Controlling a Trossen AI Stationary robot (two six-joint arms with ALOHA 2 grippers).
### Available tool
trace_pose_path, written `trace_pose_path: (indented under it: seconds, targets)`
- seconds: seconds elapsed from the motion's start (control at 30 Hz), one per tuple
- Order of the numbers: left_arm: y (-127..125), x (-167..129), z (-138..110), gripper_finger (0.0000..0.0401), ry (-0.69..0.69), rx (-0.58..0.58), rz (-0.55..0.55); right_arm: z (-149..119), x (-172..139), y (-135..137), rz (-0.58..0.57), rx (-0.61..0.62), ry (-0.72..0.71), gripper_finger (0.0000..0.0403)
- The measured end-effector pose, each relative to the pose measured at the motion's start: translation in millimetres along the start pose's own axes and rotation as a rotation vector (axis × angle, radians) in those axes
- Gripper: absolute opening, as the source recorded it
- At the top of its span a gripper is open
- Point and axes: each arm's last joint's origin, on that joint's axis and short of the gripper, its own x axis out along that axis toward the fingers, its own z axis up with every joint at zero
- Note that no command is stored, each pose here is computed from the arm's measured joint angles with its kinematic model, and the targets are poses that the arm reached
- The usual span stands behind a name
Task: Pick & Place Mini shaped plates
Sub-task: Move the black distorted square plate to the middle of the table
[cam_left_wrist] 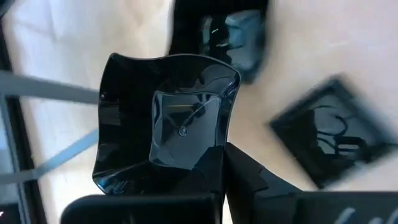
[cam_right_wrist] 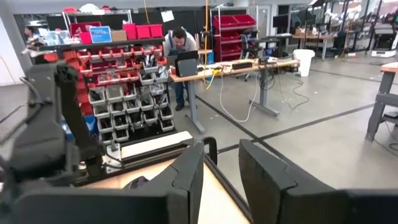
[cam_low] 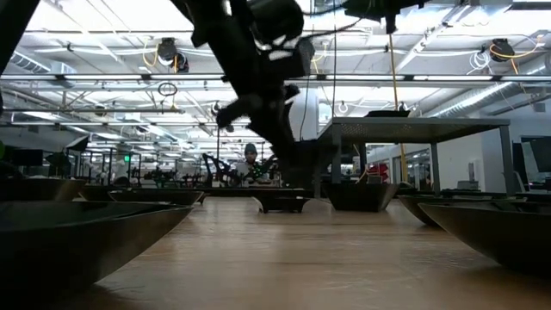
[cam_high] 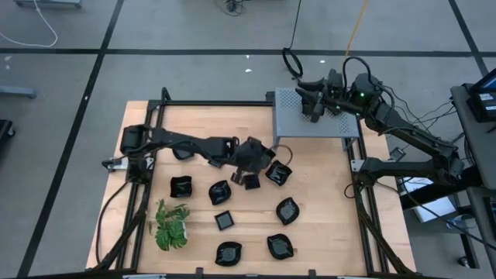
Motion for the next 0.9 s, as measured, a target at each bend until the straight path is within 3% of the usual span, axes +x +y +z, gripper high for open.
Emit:
trace_pose_path:
  seconds: [0.23,0.4,0.57,0.73,0.9]
  targets:
    - [-31.1,-8.3,19.8,0.0004,-0.095,0.01,-0.151,-5.3,-0.1,-0.3,-0.001,0.013,0.054,0.0089]
    - [-52.3,-14.1,33.7,0.001,-0.169,0.009,-0.257,-7.3,-1.5,0.2,-0.001,0.124,0.078,0.0089]
    - [-79.5,-22.6,51.0,0.0007,-0.27,-0.004,-0.406,-2.5,-8.6,12.1,0.094,0.118,0.061,0.0089]
    - [-116.3,-18.5,67.9,0.0007,-0.293,0.091,-0.36,1.4,-15.2,34.0,0.199,0.108,0.044,0.0089]
    - [-147.4,-2.3,78.0,0.0012,-0.265,0.084,-0.225,-0.8,-15.2,53.6,0.249,0.106,0.059,0.0089]
